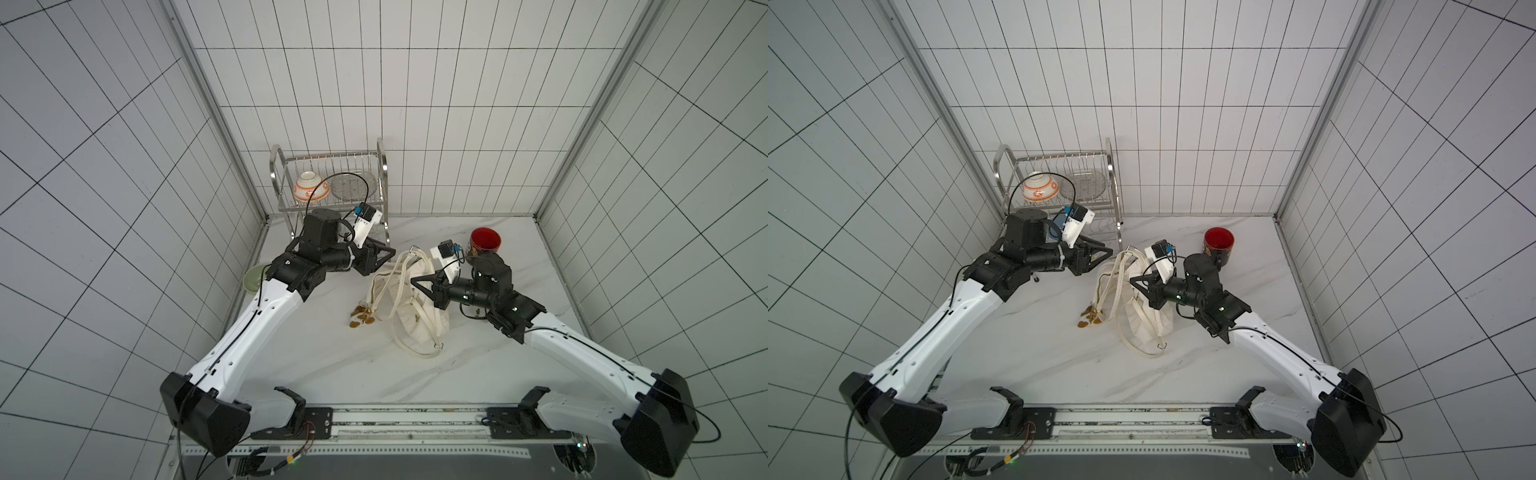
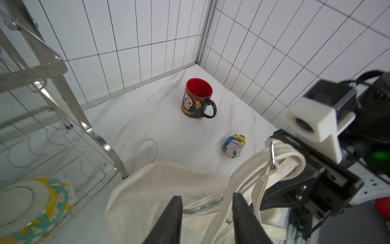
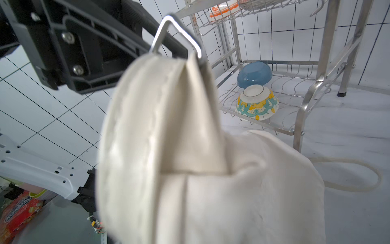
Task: Remove the decoration from the bag
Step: Adjust the bag.
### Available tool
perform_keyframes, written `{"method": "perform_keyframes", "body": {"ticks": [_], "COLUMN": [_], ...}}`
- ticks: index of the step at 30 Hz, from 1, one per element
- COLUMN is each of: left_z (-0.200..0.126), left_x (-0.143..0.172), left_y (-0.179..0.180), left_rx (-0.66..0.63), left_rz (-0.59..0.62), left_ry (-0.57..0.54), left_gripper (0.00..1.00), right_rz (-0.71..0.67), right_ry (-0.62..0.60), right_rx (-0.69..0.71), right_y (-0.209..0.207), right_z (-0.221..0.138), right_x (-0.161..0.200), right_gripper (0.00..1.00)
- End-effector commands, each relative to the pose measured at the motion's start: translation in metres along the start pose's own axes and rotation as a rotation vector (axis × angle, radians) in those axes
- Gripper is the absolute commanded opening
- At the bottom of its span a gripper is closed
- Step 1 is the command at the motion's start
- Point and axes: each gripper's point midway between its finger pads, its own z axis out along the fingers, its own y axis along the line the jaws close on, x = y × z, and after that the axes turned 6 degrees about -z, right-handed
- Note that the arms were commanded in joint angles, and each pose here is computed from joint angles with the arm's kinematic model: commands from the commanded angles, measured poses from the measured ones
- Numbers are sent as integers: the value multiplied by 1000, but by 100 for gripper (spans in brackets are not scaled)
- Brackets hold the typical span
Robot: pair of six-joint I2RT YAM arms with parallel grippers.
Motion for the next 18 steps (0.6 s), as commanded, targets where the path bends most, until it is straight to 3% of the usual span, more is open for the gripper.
{"method": "perform_keyframes", "body": {"ticks": [1, 6, 11, 14, 18], "left_z": [-14, -29, -36, -31, -16], "left_x": [19, 62, 131, 150, 158], "left_y": [-1, 31, 45, 34, 16], "left_rx": [-30, -223, -276, -182, -64], "left_rz": [74, 61, 12, 65, 216], "left_ry": [53, 157, 269, 268, 178], "left_gripper": [56, 64, 70, 70, 70], "right_rz": [-66, -46, -26, -20, -12], "right_ry": [-154, -160, -174, -178, -173], "right_rx": [-77, -69, -78, -84, -95], "right_y": [26, 21, 20, 20, 19], "right_z": [-19, -24, -25, -24, -22], "right_x": [-62, -64, -65, -66, -66], "right_gripper": [0, 0, 0, 0, 0]}}
